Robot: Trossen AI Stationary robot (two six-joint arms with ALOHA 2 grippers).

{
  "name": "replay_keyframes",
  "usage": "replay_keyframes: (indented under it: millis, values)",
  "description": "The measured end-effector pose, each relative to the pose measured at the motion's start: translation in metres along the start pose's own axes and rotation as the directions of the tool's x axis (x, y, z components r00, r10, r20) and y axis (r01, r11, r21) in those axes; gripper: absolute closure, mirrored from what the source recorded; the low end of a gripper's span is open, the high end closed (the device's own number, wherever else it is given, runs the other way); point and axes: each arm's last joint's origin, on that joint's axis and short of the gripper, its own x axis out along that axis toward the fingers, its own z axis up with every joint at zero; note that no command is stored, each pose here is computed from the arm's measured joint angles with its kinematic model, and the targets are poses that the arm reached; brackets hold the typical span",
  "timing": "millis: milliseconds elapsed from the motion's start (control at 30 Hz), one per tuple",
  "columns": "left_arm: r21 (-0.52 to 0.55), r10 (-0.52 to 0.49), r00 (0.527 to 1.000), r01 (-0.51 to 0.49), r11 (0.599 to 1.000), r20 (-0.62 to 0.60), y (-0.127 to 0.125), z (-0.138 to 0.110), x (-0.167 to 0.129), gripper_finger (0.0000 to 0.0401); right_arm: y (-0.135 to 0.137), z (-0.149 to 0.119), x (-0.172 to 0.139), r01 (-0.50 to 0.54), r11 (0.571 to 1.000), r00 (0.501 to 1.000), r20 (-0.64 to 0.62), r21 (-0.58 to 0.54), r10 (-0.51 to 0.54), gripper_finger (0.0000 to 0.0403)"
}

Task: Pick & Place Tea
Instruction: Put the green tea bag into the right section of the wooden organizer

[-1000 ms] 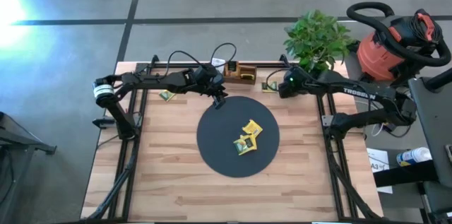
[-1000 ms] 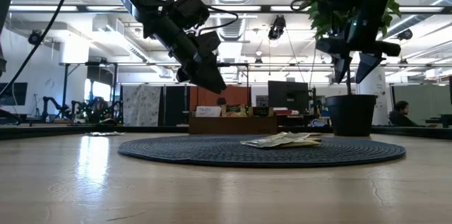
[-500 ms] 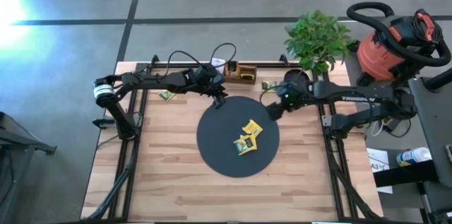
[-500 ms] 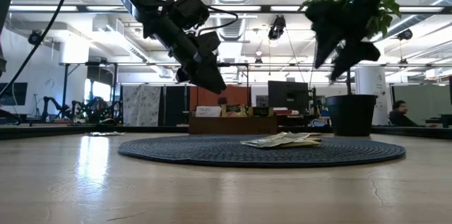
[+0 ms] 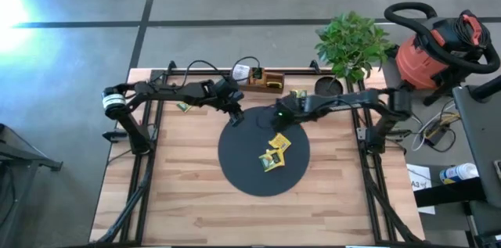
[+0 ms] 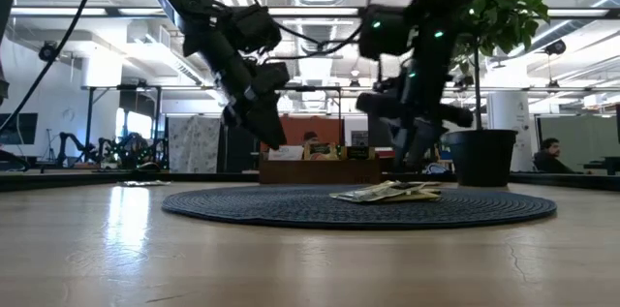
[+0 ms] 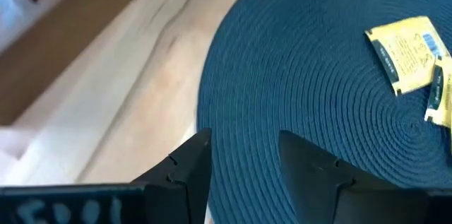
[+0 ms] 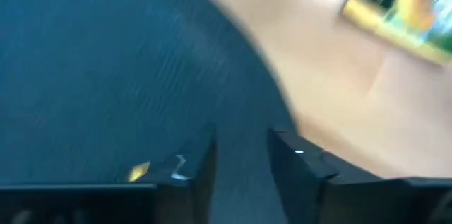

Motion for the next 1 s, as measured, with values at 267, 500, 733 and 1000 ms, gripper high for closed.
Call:
replay_keyframes:
  millis: [267,500,733,1000]
  values:
    - [-0.051,0.010,1.000,-0.011,0.999,-0.013,0.002,-0.017,-0.007,0.0243,0.002,0.049,0.015,0.244,0.969,0.968,0.053,0.037,-0.246,0.0382]
    - [-0.079,0.014,1.000,-0.015,0.997,-0.015,0.003,-0.023,-0.009,0.0243,-0.011,0.075,0.050,0.293,0.956,0.955,-0.050,-0.012,-0.293,0.0394]
    - [-0.094,0.014,1.000,-0.015,0.995,-0.014,0.003,-0.023,-0.010,0.0243,-0.020,0.088,0.061,0.294,0.955,0.952,-0.079,-0.030,-0.295,0.0394]
    - [-0.099,0.014,1.000,-0.015,0.995,-0.014,0.002,-0.023,-0.010,0.0243,-0.035,0.080,0.070,0.333,0.943,0.934,-0.128,-0.017,-0.332,0.0394]
